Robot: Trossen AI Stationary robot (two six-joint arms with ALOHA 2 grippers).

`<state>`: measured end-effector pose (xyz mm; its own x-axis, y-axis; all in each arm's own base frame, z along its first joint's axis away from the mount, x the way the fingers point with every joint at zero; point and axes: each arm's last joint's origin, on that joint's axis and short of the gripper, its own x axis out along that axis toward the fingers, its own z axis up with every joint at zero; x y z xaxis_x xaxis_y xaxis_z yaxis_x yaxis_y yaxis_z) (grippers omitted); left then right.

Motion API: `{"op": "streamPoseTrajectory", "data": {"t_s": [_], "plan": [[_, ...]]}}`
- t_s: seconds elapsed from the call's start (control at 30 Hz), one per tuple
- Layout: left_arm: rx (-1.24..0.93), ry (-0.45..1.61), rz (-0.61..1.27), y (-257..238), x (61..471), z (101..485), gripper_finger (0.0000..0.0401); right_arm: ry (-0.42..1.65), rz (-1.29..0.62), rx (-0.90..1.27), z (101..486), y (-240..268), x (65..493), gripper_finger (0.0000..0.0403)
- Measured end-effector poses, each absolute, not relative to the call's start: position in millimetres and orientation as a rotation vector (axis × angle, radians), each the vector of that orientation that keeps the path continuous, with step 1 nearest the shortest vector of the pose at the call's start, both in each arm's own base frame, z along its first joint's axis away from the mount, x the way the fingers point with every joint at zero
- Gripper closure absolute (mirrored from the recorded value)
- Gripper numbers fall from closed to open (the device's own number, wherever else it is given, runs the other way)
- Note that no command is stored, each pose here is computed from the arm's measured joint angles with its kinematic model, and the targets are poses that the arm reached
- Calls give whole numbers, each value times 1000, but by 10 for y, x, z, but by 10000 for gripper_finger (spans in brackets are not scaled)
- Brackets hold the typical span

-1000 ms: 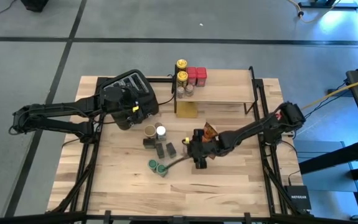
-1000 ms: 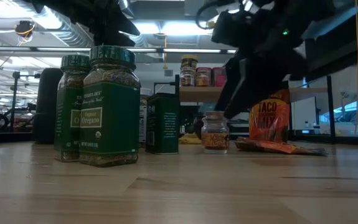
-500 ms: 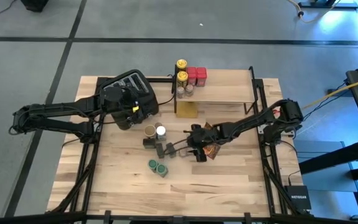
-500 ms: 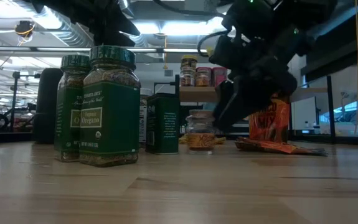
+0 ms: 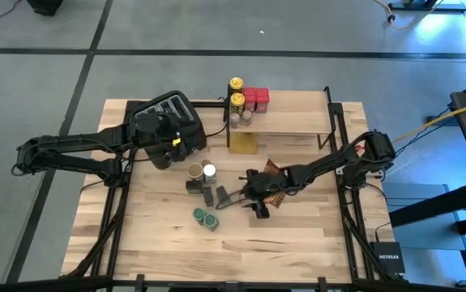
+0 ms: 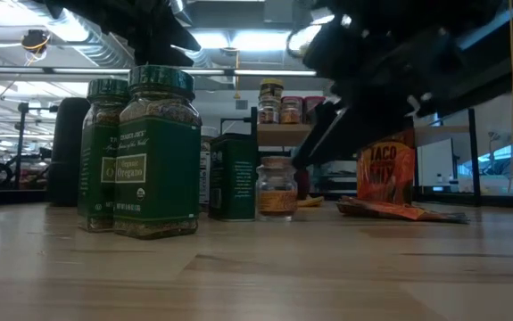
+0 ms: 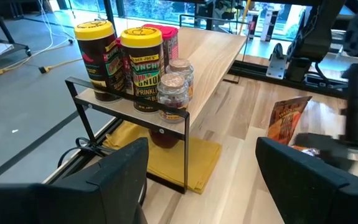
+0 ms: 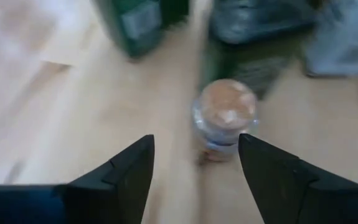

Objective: Shelf spices
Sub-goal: Put the brown seasoning bottle on the shelf

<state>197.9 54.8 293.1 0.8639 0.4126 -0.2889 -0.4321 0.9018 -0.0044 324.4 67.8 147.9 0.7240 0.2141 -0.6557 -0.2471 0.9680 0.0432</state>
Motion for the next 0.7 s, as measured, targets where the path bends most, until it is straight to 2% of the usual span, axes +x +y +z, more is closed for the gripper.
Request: {"op": "streamPoseTrajectory", "data": {"t_s": [0.3, 0.7], "plan": [[-70, 287, 442, 547, 1979, 2932, 111, 679, 319, -39, 1477, 918, 3228, 166], [-70, 287, 443, 548, 1979, 2932, 111, 702, 185, -109, 1505, 850, 3200, 166]]}}
